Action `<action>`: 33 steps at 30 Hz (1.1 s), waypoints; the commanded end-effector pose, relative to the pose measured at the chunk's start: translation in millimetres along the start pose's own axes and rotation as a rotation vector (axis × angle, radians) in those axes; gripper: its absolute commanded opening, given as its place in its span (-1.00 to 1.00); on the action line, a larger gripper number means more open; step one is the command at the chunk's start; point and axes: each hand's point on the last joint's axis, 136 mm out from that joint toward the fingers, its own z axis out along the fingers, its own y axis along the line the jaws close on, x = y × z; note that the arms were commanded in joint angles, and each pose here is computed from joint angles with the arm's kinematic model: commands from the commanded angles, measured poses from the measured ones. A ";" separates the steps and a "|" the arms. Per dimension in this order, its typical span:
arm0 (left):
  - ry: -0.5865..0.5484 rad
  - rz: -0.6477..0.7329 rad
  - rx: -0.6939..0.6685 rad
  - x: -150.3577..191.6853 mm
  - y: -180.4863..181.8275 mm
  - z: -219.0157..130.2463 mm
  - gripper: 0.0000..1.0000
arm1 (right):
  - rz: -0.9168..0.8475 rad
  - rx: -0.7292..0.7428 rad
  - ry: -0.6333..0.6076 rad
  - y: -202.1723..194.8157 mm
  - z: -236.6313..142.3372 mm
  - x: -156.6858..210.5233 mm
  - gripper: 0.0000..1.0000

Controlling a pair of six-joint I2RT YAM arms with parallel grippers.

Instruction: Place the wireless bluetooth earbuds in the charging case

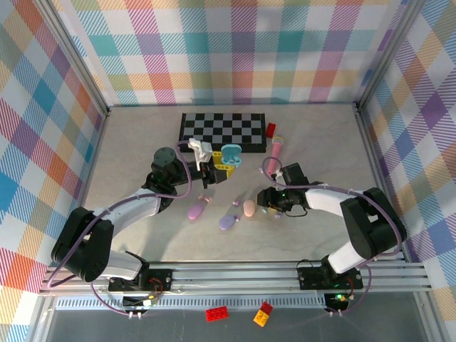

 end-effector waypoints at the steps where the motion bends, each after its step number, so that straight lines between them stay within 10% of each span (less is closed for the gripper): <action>1: -0.032 0.027 0.027 -7.2 -4.9 -3.6 -0.33 | 0.052 0.048 0.065 -11.5 -2.5 23.7 -0.04; 11: -0.040 0.028 -0.021 -6.8 3.1 -11.7 -0.33 | -0.083 0.161 -0.027 -4.3 -26.4 3.3 -0.02; 33: -0.205 -0.016 -0.304 -30.0 73.6 -75.5 -0.35 | -0.618 1.009 -0.025 -5.0 -24.5 10.0 -0.19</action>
